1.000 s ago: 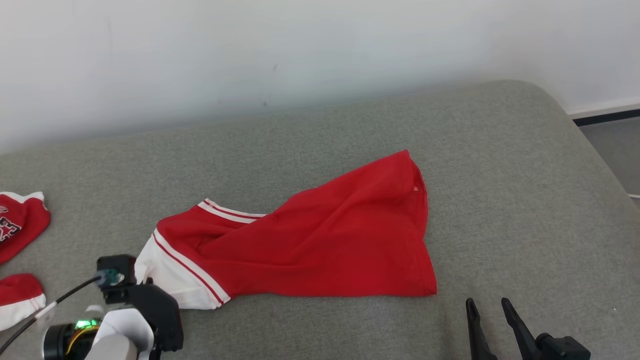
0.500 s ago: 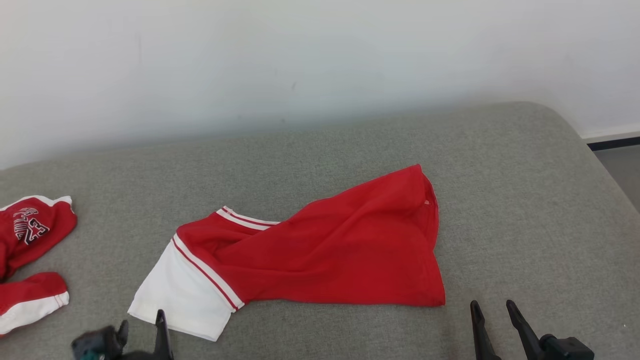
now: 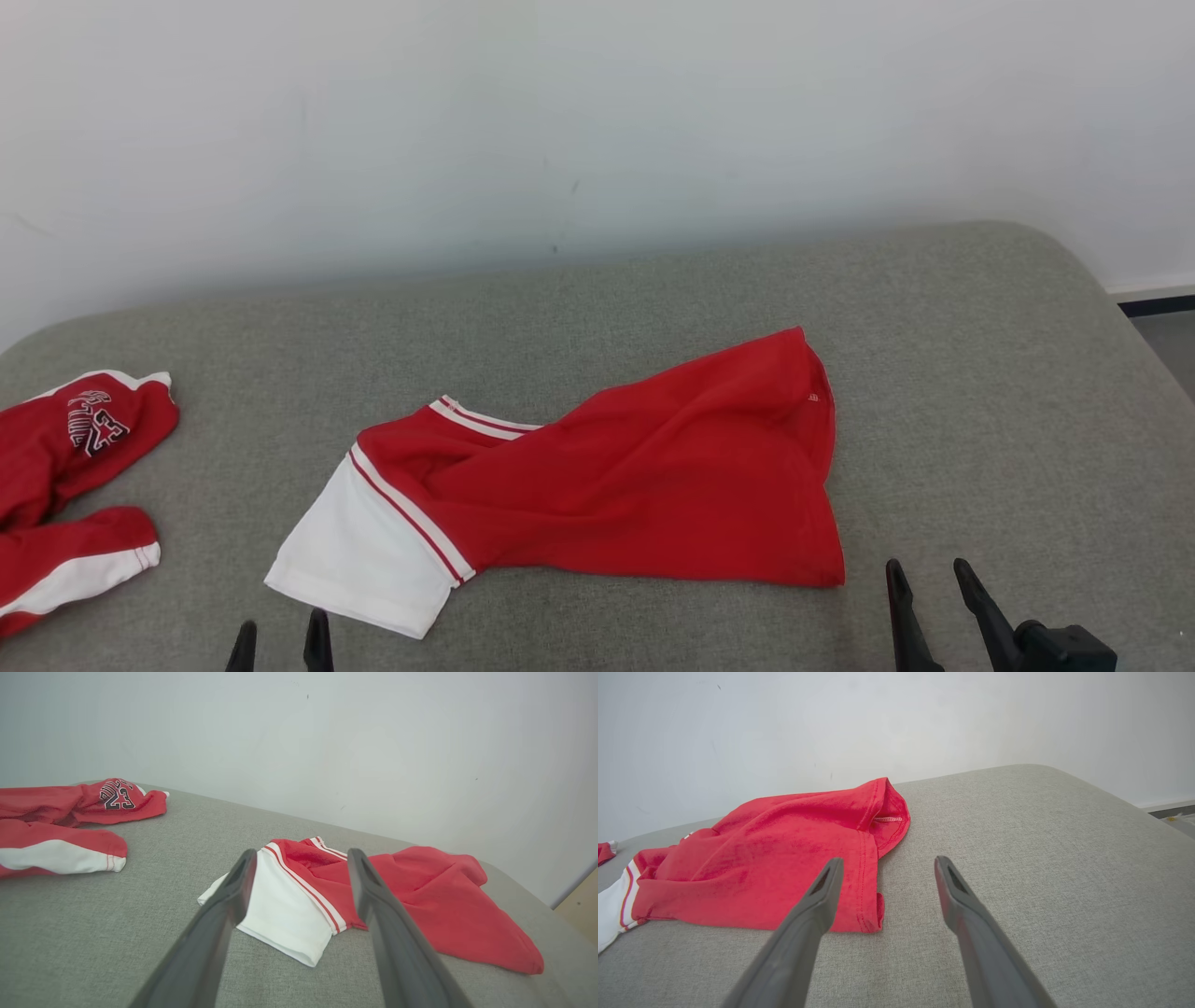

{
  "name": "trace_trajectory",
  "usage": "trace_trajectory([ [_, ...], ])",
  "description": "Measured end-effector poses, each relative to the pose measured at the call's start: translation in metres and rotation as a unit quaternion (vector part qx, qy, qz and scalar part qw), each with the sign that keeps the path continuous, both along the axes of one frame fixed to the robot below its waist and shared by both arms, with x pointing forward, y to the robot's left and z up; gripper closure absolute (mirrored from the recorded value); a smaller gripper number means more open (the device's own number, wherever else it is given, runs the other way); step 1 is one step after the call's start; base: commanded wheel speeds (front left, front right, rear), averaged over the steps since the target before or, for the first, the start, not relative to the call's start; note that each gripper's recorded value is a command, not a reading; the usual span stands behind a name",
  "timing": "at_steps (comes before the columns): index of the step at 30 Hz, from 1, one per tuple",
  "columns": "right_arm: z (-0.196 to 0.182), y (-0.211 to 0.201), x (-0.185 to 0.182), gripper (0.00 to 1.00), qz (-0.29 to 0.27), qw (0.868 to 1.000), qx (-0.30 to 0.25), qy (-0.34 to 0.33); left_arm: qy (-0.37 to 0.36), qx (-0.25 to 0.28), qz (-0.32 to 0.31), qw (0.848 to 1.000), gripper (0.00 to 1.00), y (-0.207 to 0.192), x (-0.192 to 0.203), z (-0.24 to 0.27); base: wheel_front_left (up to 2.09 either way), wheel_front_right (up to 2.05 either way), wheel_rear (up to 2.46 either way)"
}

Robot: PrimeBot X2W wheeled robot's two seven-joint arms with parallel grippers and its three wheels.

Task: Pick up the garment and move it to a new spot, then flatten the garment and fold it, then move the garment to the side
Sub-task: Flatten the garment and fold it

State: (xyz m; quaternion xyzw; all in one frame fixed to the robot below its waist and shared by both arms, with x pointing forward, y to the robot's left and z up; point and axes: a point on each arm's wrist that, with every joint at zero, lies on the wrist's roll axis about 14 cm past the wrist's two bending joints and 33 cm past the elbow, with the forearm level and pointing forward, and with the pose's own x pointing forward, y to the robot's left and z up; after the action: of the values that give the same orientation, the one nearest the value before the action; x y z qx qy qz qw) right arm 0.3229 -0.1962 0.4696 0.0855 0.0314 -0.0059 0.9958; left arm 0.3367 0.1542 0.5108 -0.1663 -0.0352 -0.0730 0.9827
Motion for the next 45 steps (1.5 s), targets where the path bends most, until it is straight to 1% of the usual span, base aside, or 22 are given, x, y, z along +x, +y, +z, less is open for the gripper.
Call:
trace_trajectory([
  [5, -0.002, 0.003, -0.005, 0.00, 0.005, 1.000, 0.001, 0.005, 0.018, 0.018, 0.008, 1.000, 0.00, 0.007, -0.018, -0.014, 0.00, 0.00, 0.00],
  [13, -0.016, 0.008, -0.007, 0.00, 0.014, 0.999, -0.002, 0.035, 0.027, 0.030, 0.019, 0.999, 0.00, 0.015, -0.024, -0.022, 0.00, 0.00, 0.00],
  [15, -0.018, 0.014, -0.001, 0.00, 0.027, 0.999, -0.008, 0.047, 0.032, 0.030, 0.021, 0.999, 0.00, 0.016, -0.024, -0.025, 0.00, 0.00, 0.00],
  [19, -0.013, 0.030, 0.025, 0.00, 0.060, 0.995, -0.008, 0.078, 0.043, 0.029, 0.022, 0.998, 0.00, 0.016, -0.025, -0.032, 0.00, 0.00, 0.00],
  [21, -0.018, 0.028, 0.037, 0.00, 0.063, 0.991, -0.009, 0.117, 0.046, 0.028, 0.018, 0.998, 0.00, 0.014, -0.026, -0.034, 0.00, 0.00, 0.00],
  [25, -0.032, 0.019, 0.054, 0.00, 0.059, 0.978, -0.003, 0.200, 0.049, 0.024, 0.017, 0.998, 0.00, 0.013, -0.026, -0.035, 0.00, 0.00, 0.00],
  [32, -0.045, 0.029, 0.072, 0.00, 0.080, 0.956, 0.002, 0.282, 0.058, 0.024, 0.034, 0.997, 0.00, 0.025, -0.029, -0.040, 0.00, 0.00, 0.00],
  [37, -0.053, 0.032, 0.081, 0.00, 0.084, 0.947, 0.008, 0.311, 0.061, 0.027, 0.043, 0.997, 0.00, 0.031, -0.026, -0.041, 0.00, 0.00, 0.00],
  [45, -0.064, 0.028, 0.085, 0.00, 0.077, 0.939, 0.011, 0.335, 0.067, 0.030, 0.046, 0.996, 0.00, 0.036, -0.023, -0.045, 0.00, 0.00, 0.00],
])
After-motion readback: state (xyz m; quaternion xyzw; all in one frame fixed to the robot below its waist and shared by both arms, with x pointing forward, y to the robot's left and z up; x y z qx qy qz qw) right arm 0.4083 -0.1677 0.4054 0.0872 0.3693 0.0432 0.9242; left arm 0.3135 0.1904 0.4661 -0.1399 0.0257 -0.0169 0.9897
